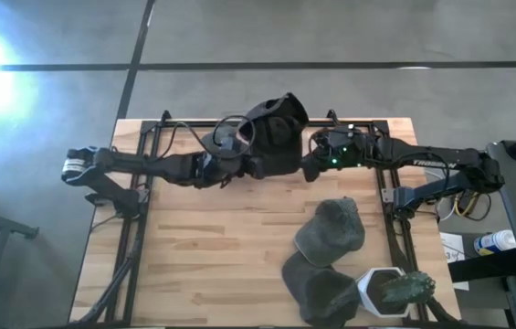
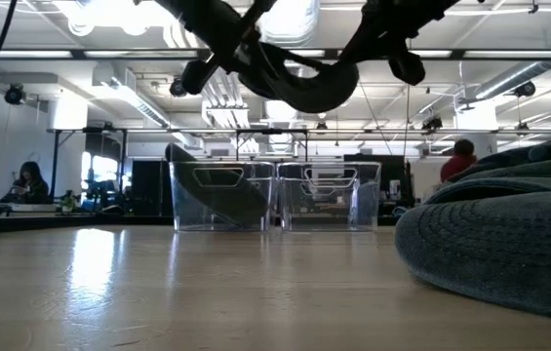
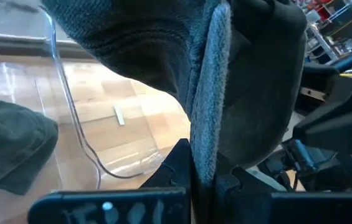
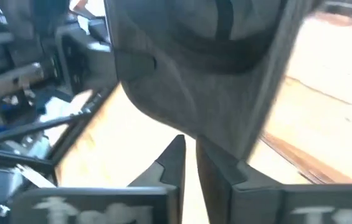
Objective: Pick & Place hat
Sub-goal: Put the top black cap into the right transparent bin
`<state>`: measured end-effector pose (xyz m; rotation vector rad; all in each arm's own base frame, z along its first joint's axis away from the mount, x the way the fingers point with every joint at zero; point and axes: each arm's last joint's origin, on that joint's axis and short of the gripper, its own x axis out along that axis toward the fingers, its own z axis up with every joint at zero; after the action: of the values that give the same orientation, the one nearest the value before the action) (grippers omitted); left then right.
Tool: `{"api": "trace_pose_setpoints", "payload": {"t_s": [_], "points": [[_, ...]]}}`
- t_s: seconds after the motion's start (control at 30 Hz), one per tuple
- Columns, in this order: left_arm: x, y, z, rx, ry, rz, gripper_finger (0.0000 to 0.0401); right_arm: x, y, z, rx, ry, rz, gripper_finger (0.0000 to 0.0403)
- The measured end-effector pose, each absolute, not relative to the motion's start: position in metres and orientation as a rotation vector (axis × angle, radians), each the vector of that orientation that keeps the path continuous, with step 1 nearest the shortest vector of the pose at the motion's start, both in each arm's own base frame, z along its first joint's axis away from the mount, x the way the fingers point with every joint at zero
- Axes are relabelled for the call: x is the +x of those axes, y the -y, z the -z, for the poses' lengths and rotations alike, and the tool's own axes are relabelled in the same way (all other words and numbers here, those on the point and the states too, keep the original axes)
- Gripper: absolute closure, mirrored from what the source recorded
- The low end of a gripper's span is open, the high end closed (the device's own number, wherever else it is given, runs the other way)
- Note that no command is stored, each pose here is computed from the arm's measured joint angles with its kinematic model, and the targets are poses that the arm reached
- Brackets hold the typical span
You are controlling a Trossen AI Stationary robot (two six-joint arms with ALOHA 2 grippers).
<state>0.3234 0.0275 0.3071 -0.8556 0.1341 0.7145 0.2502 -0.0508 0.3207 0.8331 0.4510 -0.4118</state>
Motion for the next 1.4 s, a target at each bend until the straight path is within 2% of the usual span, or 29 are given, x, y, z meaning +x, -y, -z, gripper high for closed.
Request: {"api": "trace_pose_setpoints", "payload": {"t_s": [0.3, 0.5, 0.73, 1.07, 1.4], "points": [[0.315, -0.038, -0.318, -0.871, -0.109, -0.702, 0.0390, 0.226, 0.055, -0.330, 0.776, -0.471, 0.505, 0.0247], [0.317, -0.038, -0.322, -0.892, -0.093, -0.637, 0.0390, 0.223, 0.067, -0.325, 0.803, -0.476, 0.493, 0.0202], [0.318, -0.041, -0.321, -0.886, -0.080, -0.649, 0.0391, 0.231, 0.068, -0.325, 0.792, -0.437, 0.437, 0.0197], [0.308, -0.051, -0.332, -0.827, -0.019, -0.723, 0.0391, 0.226, 0.067, -0.326, 0.770, -0.430, 0.492, 0.0197], [0.317, -0.059, -0.328, -0.891, 0.013, -0.679, 0.0391, 0.228, 0.065, -0.328, 0.738, -0.414, 0.459, 0.0197]]}}
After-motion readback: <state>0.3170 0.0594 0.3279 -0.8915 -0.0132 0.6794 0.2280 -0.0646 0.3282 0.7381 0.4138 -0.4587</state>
